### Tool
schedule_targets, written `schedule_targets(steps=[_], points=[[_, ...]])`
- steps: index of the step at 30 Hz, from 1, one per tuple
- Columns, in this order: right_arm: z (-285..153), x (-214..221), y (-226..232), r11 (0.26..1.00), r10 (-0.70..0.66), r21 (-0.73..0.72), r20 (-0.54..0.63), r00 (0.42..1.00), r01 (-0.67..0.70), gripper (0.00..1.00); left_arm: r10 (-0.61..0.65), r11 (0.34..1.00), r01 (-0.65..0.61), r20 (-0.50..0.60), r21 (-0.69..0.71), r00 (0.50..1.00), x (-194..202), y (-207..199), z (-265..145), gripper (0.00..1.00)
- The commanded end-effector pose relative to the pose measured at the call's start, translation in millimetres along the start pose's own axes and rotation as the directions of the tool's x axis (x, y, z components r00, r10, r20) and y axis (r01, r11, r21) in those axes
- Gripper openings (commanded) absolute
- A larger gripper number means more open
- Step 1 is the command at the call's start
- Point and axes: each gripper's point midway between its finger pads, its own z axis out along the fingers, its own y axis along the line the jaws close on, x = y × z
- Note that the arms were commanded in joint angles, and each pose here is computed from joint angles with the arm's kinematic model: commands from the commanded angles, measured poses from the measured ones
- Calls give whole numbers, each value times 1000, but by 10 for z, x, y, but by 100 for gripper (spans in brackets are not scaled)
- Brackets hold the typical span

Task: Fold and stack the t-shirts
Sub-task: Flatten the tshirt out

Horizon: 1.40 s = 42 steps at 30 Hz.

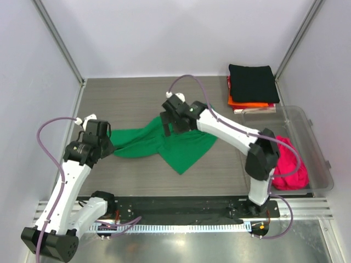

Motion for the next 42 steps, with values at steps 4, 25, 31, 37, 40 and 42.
schedule_targets(steps=[4,25,31,37,40,42], points=[[-495,816,408,990,-57,-134,-38,998,52,100,-5,996,3,30,89,1000,9,-127,66,0],[306,1809,428,997,-11,-74,-225,974,-6,80,-17,994,9,71,113,997,-17,-125,44,0],[384,1941,378,999,-1,-33,-253,967,-8,43,-19,993,10,76,115,997,-25,-127,42,0],[382,2046,273,1000,-1,-9,-267,964,-2,2,-15,994,8,73,107,997,-20,-118,59,0],[207,1886,180,1000,-4,12,-221,975,7,1,-17,995,10,72,103,997,-44,-111,14,0],[-7,1555,116,999,0,47,-127,992,6,1,-26,993,15,91,121,996,-174,-151,-139,0]])
